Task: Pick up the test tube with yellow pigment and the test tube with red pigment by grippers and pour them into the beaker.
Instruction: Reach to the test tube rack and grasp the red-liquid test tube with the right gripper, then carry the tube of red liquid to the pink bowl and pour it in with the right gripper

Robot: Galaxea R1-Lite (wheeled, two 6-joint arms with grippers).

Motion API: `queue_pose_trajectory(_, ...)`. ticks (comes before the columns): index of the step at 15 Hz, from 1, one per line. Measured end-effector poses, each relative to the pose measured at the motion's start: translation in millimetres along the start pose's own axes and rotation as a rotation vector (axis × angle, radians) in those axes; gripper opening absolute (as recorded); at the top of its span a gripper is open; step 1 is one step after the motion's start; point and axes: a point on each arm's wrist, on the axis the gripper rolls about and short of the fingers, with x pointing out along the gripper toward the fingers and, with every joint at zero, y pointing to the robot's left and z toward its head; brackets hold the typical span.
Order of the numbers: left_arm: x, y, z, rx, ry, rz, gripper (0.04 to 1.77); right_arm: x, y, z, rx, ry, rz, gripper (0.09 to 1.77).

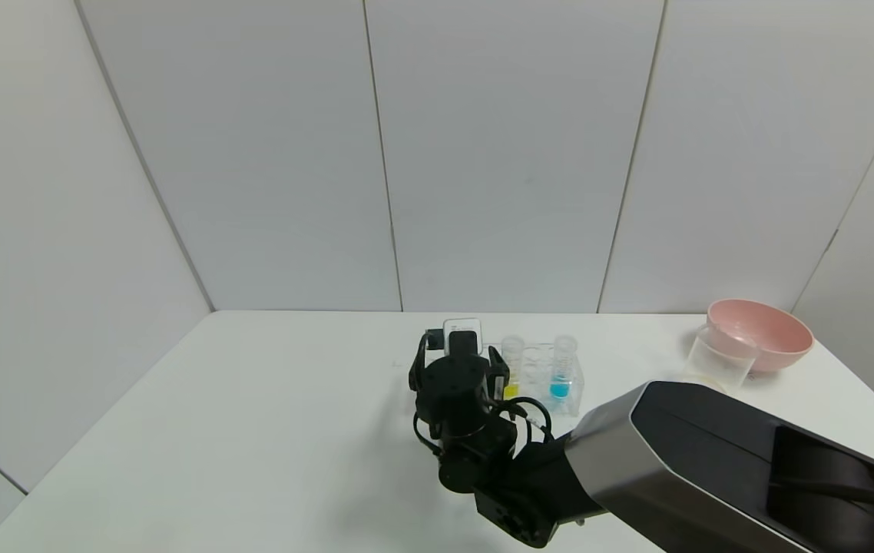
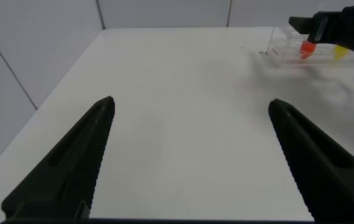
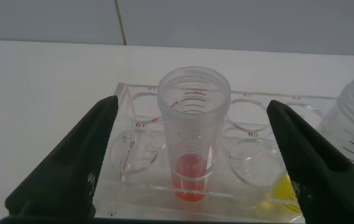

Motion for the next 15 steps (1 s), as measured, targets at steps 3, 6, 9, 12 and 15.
queue_pose_trajectory(3,0.0,0.0,0.0,0.000,0.000,0.000,1.76,6.3,-1.3,-4.0,-0.009,0.011,-0.003,1.34)
queue_pose_trajectory(6,0.0,0.0,0.0,0.000,0.000,0.000,1.76,9.9,-0.6,-7.0,-0.009,0.011,-0.001,0.94)
queue_pose_trajectory(9,0.0,0.0,0.0,0.000,0.000,0.000,1.76,11.3,-0.5,-10.1,-0.015,0.018,0.006,0.54)
queue_pose_trajectory(12,0.0,0.0,0.0,0.000,0.000,0.000,1.76,11.8,-1.0,-9.1,-0.014,0.018,0.005,0.56)
queue_pose_trajectory(15,0.0,0.0,0.0,0.000,0.000,0.000,1.76,12.8,-2.4,-7.1,-0.012,0.016,0.001,0.56)
